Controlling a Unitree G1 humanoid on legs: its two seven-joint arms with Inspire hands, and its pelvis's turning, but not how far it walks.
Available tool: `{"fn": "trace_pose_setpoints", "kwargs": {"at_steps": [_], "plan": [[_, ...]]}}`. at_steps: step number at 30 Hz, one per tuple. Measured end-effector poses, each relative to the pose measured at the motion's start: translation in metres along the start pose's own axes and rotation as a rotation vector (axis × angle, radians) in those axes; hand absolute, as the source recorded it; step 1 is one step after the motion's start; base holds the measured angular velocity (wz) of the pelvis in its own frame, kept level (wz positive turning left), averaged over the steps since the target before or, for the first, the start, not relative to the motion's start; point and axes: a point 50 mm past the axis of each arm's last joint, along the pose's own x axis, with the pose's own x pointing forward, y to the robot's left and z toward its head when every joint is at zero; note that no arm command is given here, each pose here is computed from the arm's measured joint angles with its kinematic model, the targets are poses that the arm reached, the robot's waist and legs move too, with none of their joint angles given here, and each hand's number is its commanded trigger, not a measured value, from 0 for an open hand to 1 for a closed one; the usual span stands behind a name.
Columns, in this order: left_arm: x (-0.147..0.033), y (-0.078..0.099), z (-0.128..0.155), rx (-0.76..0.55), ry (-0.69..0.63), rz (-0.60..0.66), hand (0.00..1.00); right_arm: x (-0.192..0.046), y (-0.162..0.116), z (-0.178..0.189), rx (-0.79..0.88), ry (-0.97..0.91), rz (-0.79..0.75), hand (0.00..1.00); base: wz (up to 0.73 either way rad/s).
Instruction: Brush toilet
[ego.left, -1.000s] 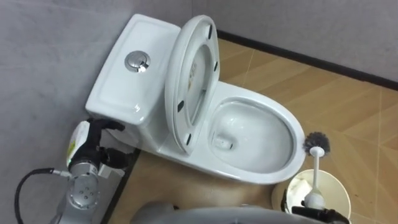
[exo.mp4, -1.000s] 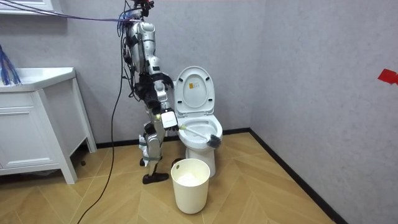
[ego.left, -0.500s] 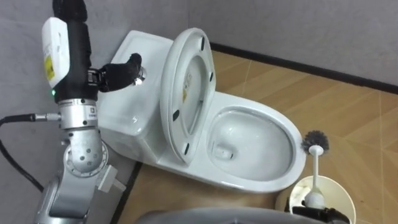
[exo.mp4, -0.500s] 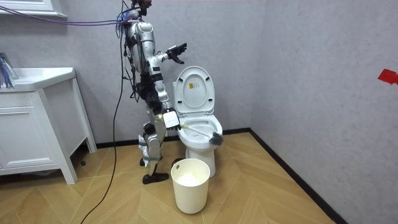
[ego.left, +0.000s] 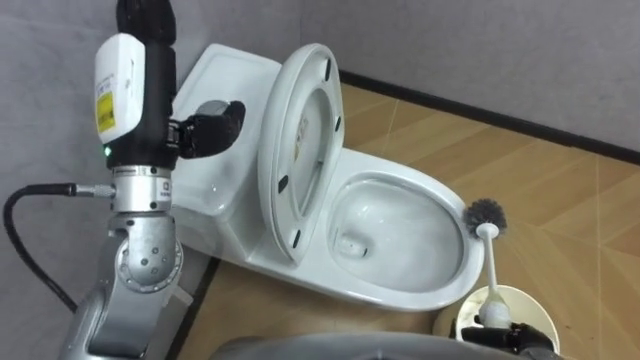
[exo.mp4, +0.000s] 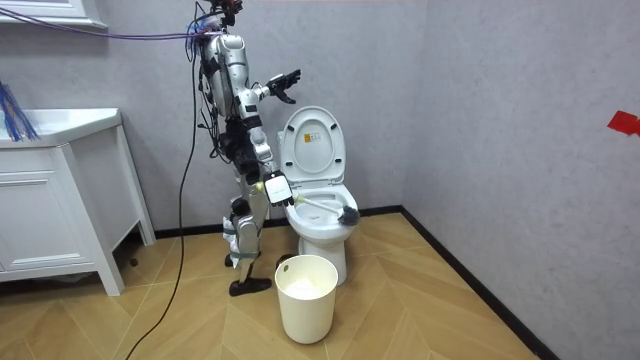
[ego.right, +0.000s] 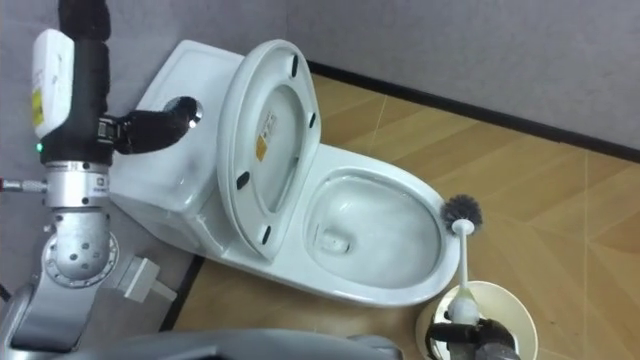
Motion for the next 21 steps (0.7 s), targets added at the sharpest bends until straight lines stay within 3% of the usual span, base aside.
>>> {"fn": "trace_pose_setpoints", "kwargs": {"at_steps": [10, 21], "plan": [[-0.028, -0.028, -0.040, 0.063, 0.195, -0.182, 0.00, 0.000, 0.000, 0.004, -0.027, -0.010, 0.001, 1.00, -0.02], [-0.080, -0.050, -0.087, 0.134, 0.453, -0.422, 0.00, 0.001, 0.000, 0.021, -0.098, -0.070, 0.021, 1.00, -0.04]]}}
